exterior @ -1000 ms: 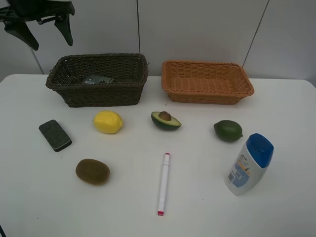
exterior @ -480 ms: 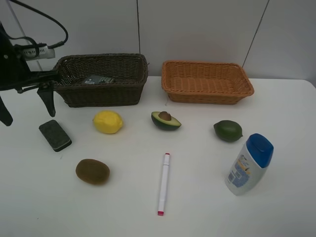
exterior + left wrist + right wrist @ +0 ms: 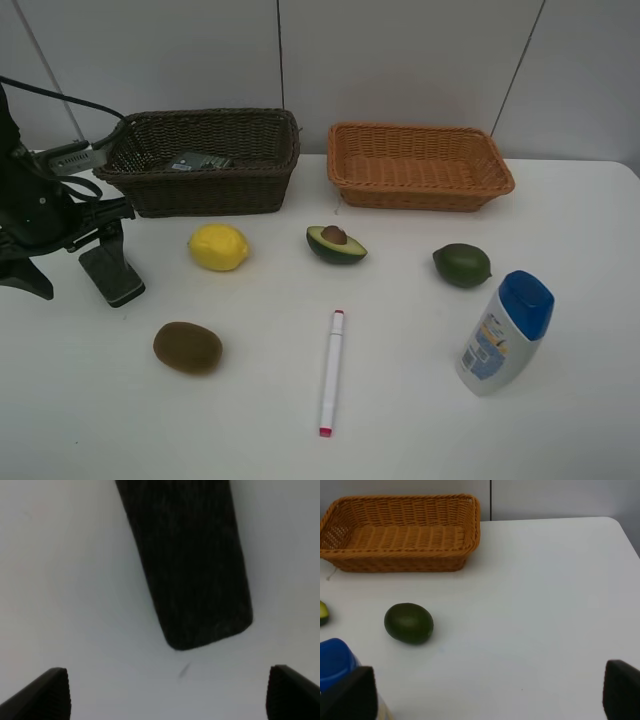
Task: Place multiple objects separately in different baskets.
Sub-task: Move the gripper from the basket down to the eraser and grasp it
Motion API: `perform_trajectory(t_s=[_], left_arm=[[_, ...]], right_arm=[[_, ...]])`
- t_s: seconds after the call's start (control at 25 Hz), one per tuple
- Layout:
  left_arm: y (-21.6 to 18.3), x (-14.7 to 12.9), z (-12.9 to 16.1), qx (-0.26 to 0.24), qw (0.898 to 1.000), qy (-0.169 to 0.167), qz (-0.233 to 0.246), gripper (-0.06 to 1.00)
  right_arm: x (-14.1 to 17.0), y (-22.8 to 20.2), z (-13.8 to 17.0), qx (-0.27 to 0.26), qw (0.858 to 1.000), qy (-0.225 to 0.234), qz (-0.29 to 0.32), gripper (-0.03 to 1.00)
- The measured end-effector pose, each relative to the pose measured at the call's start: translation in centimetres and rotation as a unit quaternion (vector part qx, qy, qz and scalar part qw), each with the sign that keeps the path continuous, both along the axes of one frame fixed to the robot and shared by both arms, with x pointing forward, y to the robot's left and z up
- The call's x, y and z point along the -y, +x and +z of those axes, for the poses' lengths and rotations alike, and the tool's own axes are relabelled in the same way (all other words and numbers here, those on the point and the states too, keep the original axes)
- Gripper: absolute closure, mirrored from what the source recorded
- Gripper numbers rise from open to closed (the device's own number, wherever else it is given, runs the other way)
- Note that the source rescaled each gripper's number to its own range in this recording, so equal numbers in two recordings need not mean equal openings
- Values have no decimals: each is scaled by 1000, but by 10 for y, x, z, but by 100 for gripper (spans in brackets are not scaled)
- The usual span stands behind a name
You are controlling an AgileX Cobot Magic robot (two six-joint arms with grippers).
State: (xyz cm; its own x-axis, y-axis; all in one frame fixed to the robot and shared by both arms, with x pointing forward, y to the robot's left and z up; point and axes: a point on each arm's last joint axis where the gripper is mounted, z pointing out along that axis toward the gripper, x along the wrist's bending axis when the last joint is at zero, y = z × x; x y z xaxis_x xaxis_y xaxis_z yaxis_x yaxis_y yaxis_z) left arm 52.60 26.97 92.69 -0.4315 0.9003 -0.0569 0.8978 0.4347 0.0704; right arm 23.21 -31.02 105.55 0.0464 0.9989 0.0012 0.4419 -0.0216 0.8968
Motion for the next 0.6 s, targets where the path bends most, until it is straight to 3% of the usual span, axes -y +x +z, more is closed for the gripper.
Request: perform_trajectory(t_s=[0.32,0.6], left_arm=[[17,1,-23,44,999,-7,30,-6],[25,2,-45,51,998,-7,38,-6]], right_arm=[[0,0,0,0,1000,0,0,-2],[0,0,0,0,1000,0,0,-2]])
